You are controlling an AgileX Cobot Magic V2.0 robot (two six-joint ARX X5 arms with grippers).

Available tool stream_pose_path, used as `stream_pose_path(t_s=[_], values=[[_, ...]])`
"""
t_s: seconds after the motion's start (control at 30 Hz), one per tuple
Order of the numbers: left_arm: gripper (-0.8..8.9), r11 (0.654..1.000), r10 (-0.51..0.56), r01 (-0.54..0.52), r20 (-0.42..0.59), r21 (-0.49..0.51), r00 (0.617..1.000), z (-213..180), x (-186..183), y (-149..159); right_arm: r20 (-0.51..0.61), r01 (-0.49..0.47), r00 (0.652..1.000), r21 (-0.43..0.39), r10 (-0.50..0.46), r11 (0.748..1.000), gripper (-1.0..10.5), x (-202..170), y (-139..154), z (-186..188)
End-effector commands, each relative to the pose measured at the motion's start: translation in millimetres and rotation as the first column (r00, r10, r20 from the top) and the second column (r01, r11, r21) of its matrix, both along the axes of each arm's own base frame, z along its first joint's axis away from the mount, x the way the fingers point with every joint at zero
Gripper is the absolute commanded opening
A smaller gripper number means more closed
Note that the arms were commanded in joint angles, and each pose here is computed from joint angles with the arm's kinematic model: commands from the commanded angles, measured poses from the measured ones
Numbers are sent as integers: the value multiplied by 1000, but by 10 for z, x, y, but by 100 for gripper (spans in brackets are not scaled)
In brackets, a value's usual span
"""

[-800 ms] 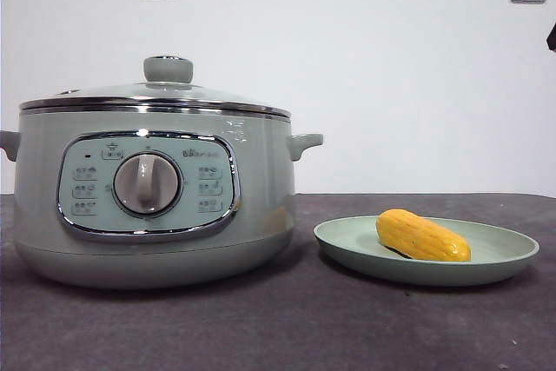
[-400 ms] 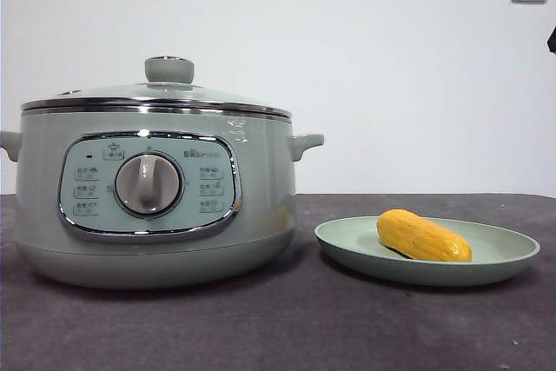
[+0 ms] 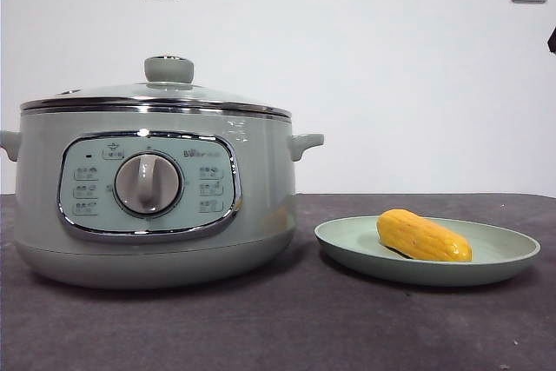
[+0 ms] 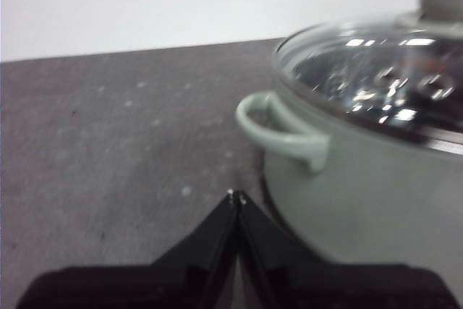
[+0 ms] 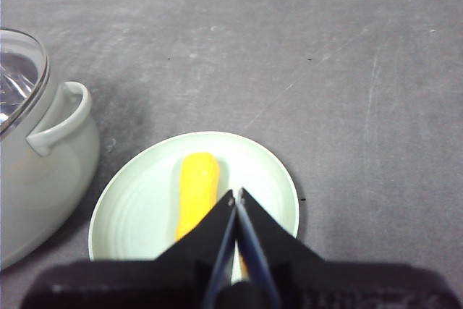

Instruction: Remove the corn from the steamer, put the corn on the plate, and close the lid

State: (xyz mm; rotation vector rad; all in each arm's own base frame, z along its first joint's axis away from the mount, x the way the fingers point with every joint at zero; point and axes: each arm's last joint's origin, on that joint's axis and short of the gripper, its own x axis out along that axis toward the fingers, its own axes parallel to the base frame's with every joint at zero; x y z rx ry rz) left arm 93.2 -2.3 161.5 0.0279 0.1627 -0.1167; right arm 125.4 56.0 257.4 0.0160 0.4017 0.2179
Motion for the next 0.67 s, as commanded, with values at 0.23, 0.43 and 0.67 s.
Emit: stream_pose_path(t_s=[0.23,0.43,0.67], values=[[-3,998,60,-60,-18,-13,998,-141,26,40,-4,6,1000,7,-6,1000,4,-1,-1,-23],[-3,998,60,-61,-18,-13,998,-139,27,41,-5,6,1000,7,-6,1000,4,-1,-1,-23],[-3,998,60,-61,-18,-13,998,-139,27,41,-5,6,1000,7,-6,1000,4,-1,-1,-23]])
